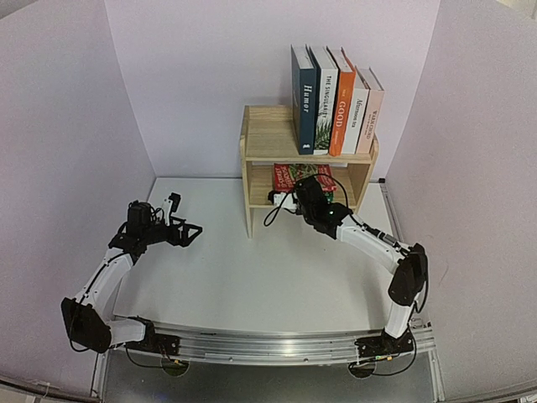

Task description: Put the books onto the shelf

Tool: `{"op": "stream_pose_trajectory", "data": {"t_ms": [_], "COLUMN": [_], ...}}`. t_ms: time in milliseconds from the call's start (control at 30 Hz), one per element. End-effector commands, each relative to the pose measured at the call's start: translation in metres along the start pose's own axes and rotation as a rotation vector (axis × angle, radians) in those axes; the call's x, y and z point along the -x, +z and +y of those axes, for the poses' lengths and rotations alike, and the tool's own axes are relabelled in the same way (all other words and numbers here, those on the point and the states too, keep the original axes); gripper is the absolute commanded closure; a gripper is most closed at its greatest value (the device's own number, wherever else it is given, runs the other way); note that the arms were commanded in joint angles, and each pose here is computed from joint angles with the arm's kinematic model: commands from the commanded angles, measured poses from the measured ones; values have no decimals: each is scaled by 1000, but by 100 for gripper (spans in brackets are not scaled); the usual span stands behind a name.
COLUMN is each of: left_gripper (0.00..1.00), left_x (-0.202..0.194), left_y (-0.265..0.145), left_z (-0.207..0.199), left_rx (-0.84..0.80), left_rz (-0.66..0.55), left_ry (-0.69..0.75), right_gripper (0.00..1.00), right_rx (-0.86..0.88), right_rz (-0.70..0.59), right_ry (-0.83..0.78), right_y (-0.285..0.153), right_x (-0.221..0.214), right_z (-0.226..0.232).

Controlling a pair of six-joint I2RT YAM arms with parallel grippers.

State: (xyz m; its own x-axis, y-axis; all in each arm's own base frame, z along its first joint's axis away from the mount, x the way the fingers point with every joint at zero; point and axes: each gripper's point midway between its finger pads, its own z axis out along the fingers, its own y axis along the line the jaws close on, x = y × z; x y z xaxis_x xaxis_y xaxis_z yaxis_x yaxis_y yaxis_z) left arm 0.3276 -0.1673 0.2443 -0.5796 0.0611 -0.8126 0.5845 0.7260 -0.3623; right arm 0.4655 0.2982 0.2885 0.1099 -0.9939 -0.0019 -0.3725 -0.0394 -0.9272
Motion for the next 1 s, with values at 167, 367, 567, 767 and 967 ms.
{"op": "stream_pose_trajectory", "data": {"t_ms": [167, 367, 567, 767, 967], "left_gripper": [0, 0, 0, 0, 0], "left_x": [12, 9, 8, 6, 3], "left_y": [-8, -7, -7, -7, -7], "left_z": [-5, -6, -6, -7, -7], "left_rx": [-6, -12, -14, -18, -22], "left_rz": [-48, -43, -40, -38, -33], "left_ry": [49, 46, 48, 52, 51], "right_gripper": [99, 46, 33, 28, 19], "right_rx": [-6, -16, -6, 65, 136], "right_rz": [-18, -53, -81, -127, -147], "right_ry": [28, 91, 91, 106, 136], "right_y": [-3, -10, -15, -24, -34], "right_x": [1, 4, 7, 12, 9], "right_z": [-8, -19, -22, -17, -11]}}
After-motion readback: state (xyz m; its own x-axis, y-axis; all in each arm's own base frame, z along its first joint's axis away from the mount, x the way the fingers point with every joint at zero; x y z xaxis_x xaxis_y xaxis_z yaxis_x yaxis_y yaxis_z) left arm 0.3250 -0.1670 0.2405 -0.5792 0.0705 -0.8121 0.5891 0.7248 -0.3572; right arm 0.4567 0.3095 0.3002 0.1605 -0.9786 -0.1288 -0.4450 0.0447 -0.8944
